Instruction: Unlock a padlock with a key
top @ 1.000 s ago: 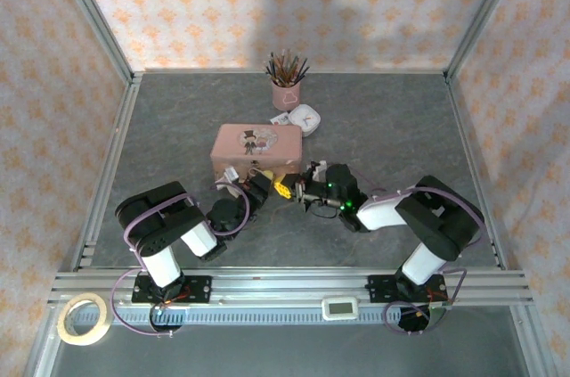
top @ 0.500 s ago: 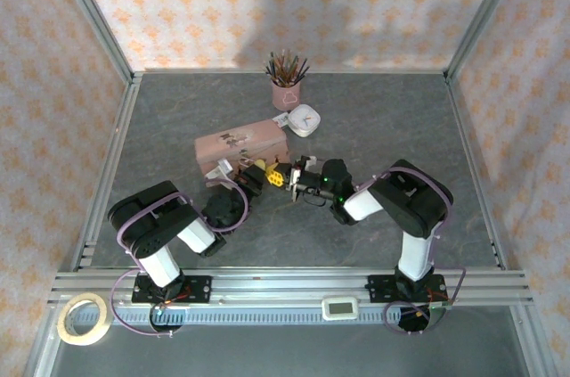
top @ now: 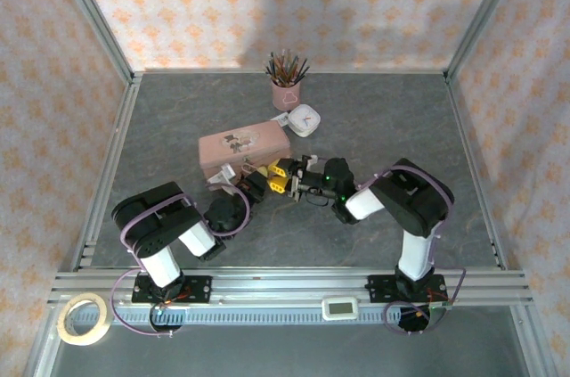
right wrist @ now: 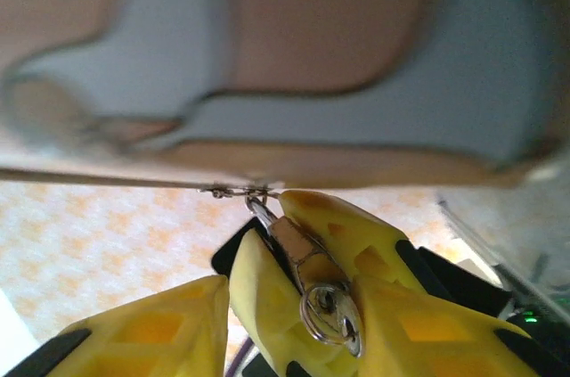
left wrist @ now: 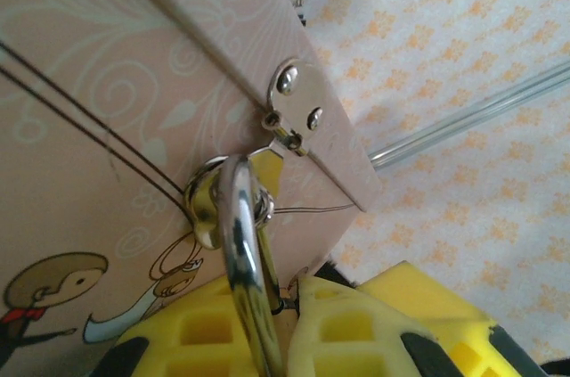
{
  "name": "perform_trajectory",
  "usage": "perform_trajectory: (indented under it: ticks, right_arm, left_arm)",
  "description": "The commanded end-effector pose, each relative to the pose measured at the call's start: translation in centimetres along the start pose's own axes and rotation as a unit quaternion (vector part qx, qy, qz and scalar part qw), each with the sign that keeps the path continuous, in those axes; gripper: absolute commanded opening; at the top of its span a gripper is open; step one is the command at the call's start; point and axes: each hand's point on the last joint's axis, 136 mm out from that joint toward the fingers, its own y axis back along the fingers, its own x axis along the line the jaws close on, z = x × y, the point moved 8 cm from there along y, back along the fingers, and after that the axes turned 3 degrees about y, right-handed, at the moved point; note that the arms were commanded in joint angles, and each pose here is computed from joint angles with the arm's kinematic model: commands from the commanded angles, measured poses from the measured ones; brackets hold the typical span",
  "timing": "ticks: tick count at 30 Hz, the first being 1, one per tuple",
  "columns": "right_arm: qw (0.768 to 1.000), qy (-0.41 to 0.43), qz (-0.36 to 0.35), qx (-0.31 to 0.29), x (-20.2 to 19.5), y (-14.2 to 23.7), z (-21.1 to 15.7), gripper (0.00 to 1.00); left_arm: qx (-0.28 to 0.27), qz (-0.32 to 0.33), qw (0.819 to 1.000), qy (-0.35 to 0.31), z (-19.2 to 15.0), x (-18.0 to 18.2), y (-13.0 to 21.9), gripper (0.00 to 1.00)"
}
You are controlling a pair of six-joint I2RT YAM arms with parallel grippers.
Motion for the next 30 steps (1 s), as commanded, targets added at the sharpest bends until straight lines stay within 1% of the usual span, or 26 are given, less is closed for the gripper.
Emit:
perform_trajectory:
  ticks: [1, 3, 5, 7, 9, 11, 12, 15, 17, 20, 23, 27, 28, 30]
  right_arm:
    - [0.986, 0.153, -0.052, -0.044, 3.5, 0.2, 0.7, 0.41]
    - [0.954, 0.242, -0.158, -0.084, 3.2, 0.7, 1.4, 0.43]
    - [0.918, 0.302, -0.226, -0.12, 3.4, 1.7, 1.9, 0.45]
    - [0.89, 0.332, -0.273, -0.149, 3.2, 2.9, 2.1, 0.45]
    - [0.866, 0.36, -0.306, -0.163, 3.1, 3.8, 2.2, 0.46]
    - [0.849, 0.376, -0.332, -0.169, 3.0, 4.3, 2.4, 0.46]
    - [0.841, 0.383, -0.341, -0.171, 3.0, 4.5, 2.4, 0.47]
    - [0.832, 0.397, -0.344, -0.177, 3.4, 4.8, 2.2, 0.47]
    - [0.83, 0.401, -0.342, -0.183, 3.6, 5.1, 2.1, 0.47]
    - [0.827, 0.405, -0.338, -0.194, 3.7, 5.6, 2.0, 0.48]
    - [0.824, 0.409, -0.336, -0.202, 3.7, 6.0, 1.8, 0.48]
    - [0.818, 0.42, -0.336, -0.206, 3.8, 6.4, 1.5, 0.48]
    - [0.815, 0.424, -0.336, -0.207, 3.8, 6.6, 1.4, 0.48]
    - [0.81, 0.435, -0.335, -0.208, 4.0, 6.7, 1.2, 0.48]
  left_arm:
    - [-0.007, -0.06, 0.998, 0.031, 0.3, -1.6, 1.0, 0.0]
    - [0.0, -0.039, 0.999, 0.029, 0.0, -1.0, 0.9, 0.0]
    - [0.009, -0.017, 1.0, 0.023, -0.2, -0.6, 0.8, 0.0]
    - [0.017, 0.004, 1.0, 0.016, -0.5, -0.2, 0.6, 0.0]
    - [0.028, 0.019, 0.999, 0.01, -0.8, 0.0, 0.4, 0.0]
    - [0.041, 0.034, 0.999, 0.004, -1.2, 0.1, 0.1, 0.0]
    - [0.056, 0.053, 0.997, -0.005, -1.7, 0.5, 0.0, 0.0]
    - [0.076, 0.097, 0.992, -0.02, -2.5, 1.3, -0.2, 0.0]
    - [0.079, 0.115, 0.99, -0.025, -2.7, 1.8, 0.0, 0.0]
    - [0.084, 0.132, 0.987, -0.034, -3.0, 2.2, 0.0, 0.0]
    - [0.103, 0.153, 0.982, -0.043, -4.0, 2.7, -0.2, 0.0]
    - [0.108, 0.15, 0.982, -0.027, -4.7, 3.1, 0.2, 0.0]
    - [0.106, 0.152, 0.982, -0.024, -4.7, 3.2, 0.4, 0.05]
    - [0.097, 0.154, 0.983, -0.019, -4.4, 3.3, 0.6, 0.23]
